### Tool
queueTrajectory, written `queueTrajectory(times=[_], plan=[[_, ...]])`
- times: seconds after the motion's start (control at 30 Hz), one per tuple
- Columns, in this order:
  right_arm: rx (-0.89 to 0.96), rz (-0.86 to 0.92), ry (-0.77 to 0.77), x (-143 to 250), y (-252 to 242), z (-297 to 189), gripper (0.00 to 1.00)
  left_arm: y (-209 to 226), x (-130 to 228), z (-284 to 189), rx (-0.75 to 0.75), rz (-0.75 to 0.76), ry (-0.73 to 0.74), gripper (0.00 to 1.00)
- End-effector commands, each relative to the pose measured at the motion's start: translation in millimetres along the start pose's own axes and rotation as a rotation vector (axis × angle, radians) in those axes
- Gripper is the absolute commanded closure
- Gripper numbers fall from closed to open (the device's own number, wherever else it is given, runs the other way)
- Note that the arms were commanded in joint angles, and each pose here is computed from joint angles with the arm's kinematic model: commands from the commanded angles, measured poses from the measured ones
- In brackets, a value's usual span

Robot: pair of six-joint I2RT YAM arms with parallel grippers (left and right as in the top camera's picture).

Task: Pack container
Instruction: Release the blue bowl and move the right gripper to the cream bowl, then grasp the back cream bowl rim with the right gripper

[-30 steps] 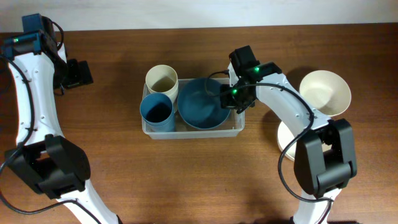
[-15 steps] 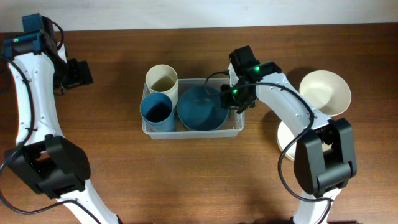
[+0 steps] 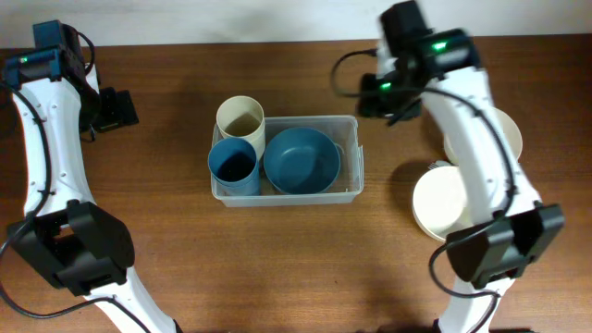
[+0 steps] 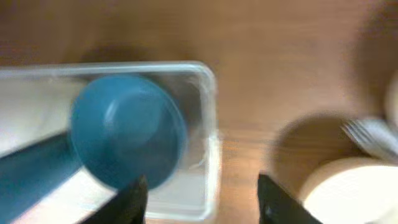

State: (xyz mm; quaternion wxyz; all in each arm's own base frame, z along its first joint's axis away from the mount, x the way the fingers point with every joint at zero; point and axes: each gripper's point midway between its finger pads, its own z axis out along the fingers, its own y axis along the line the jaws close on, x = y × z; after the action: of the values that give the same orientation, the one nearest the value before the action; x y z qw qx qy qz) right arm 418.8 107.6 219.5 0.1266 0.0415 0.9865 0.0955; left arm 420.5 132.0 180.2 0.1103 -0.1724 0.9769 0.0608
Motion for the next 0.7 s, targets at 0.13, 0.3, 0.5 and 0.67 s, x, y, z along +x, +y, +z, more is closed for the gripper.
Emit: queueTrajectory(times=[0.13,0.3,0.5,0.67], plan=[[0.145,0.368,-0.022,-11,-149,-32,0.44,-1,-4,-5,0.011,-0.014,-0.018,0.0],[0.193,0.549,0.01,7,-224,-28,0.44,-1,-4,-5,0.011,-0.014,-0.018,0.0],[0.215,0.675,0.075,36,-275,3,0.44,-1,-4,-5,0.011,-0.014,-0.018,0.0],[0.223,0.747,0.078,51,-301,29,0.44,-1,-4,-5,0.011,-0.014,-0.018,0.0]])
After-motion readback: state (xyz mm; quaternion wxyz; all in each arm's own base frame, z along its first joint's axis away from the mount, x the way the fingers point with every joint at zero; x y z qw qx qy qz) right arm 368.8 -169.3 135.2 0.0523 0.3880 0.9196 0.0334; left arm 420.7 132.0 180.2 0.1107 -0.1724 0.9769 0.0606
